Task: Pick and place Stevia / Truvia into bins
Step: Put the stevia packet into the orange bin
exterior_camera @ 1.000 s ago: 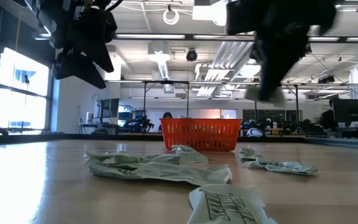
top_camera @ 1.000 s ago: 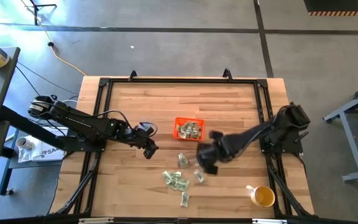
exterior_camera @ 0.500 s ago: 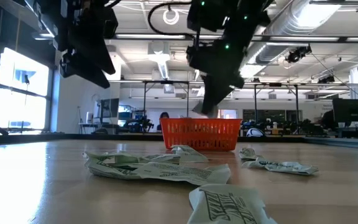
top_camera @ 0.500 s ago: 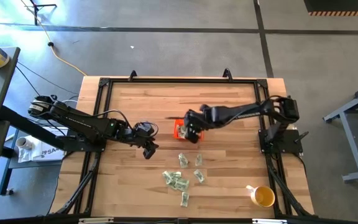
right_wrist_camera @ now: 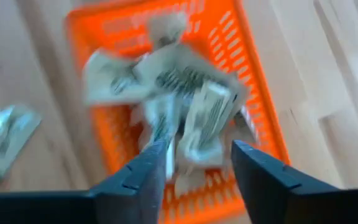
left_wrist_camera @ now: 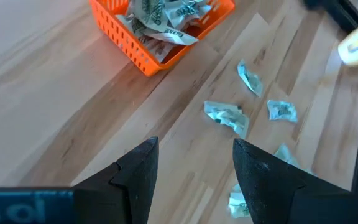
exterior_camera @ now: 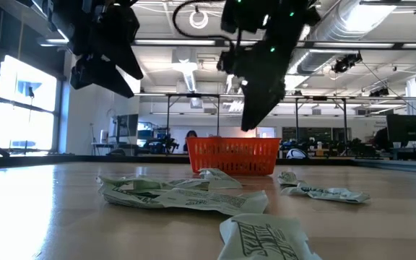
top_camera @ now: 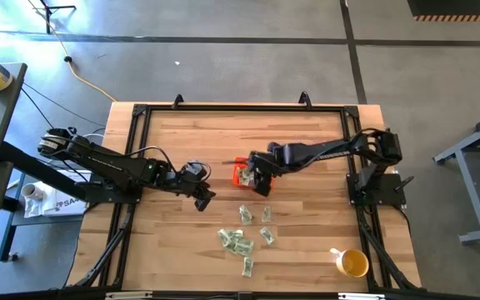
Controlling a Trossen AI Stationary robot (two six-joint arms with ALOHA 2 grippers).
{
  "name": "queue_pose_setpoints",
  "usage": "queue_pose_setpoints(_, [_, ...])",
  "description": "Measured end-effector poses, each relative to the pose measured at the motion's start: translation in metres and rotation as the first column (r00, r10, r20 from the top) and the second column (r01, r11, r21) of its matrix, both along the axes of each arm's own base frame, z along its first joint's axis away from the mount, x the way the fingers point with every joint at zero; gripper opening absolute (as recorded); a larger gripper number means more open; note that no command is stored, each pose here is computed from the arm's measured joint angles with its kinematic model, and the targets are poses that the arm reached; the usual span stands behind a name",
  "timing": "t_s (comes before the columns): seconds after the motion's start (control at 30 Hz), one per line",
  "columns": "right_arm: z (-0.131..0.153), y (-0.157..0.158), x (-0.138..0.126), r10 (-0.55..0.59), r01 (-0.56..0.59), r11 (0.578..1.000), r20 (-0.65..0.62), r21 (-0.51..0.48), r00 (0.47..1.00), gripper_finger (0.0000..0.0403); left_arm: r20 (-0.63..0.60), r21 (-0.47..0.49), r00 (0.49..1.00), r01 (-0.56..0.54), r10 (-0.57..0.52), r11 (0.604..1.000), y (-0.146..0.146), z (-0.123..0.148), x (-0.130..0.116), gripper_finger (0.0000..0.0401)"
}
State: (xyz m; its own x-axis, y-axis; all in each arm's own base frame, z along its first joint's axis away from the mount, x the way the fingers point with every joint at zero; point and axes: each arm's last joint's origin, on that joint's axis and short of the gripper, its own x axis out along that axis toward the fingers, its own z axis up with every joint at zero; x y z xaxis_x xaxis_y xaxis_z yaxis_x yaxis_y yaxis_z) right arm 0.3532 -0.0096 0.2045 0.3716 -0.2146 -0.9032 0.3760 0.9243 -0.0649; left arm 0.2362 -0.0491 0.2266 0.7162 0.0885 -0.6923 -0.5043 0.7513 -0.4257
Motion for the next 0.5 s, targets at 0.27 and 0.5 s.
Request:
queue_pose_setpoints(0.27, [0.014,0.053,-0.025,0.229,-0.236,0.971,-0.133,-0.037,0.964,0.0212,0.029,-0.048,0.998,-0.057,0.059,0.997,0.000,0.002,0.001,0.0241])
queue_pose_setpoints(0.5, [-0.010,0.113,-0.064,0.479,-0.488,0.873,-0.170,-0.012,0.861,0.0205,0.131,-0.082,0.985,-0.101,0.111,0.991,0.000,0.009,0.008,0.0241])
